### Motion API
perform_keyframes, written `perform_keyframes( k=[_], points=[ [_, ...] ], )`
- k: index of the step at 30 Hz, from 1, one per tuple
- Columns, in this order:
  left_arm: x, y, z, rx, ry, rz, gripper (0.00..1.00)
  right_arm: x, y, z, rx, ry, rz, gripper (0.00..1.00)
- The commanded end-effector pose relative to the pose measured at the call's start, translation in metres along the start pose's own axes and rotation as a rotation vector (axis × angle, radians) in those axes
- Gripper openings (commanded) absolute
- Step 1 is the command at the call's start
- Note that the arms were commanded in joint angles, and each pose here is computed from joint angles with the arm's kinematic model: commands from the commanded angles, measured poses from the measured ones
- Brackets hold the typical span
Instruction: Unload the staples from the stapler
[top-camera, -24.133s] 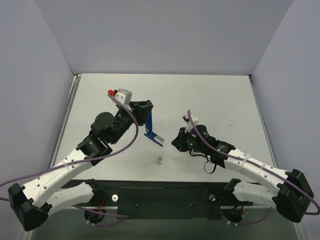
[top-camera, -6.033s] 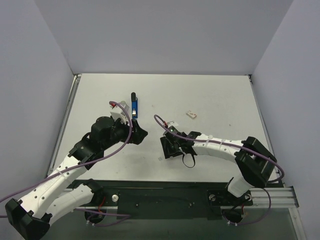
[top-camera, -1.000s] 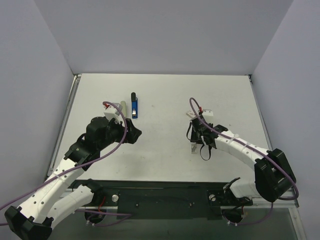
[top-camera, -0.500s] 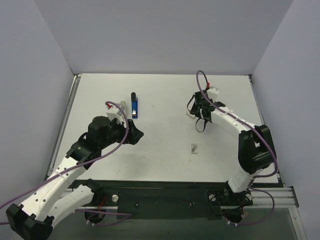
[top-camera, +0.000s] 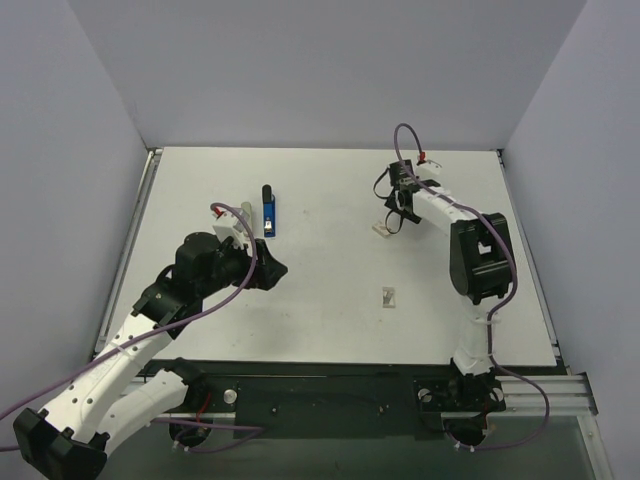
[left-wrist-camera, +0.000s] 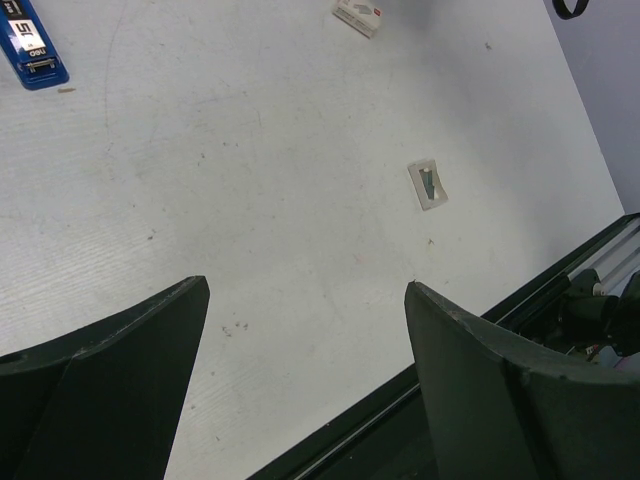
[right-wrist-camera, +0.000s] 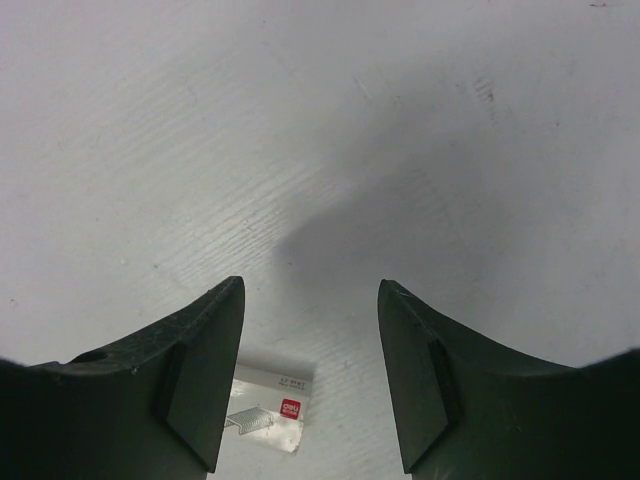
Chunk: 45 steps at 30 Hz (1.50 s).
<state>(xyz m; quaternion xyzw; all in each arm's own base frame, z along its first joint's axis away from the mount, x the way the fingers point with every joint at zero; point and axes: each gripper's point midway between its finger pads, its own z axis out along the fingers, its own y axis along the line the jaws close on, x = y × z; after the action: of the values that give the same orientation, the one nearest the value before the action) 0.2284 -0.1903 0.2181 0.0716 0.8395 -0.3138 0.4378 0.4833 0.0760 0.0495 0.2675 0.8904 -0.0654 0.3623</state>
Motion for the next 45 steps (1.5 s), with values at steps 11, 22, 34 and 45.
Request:
perform_keyframes(
  k=[11, 22, 34, 45],
  points=[
    [-0.011, -0.007, 0.0, 0.04, -0.046, -0.01, 0.91, 0.051, 0.019, -0.006, 0.017, 0.088, -0.108, 0.52],
    [-0.011, -0.008, -0.001, 0.045, -0.05, -0.007, 0.91, 0.074, 0.01, -0.011, 0.04, 0.119, -0.123, 0.51],
    [-0.011, -0.008, -0.001, 0.046, -0.051, -0.011, 0.91, 0.093, 0.022, -0.028, -0.038, 0.165, -0.157, 0.49],
    [-0.013, -0.008, -0.003, 0.047, -0.061, -0.011, 0.91, 0.142, 0.042, -0.062, -0.183, 0.284, -0.264, 0.48]
  ],
)
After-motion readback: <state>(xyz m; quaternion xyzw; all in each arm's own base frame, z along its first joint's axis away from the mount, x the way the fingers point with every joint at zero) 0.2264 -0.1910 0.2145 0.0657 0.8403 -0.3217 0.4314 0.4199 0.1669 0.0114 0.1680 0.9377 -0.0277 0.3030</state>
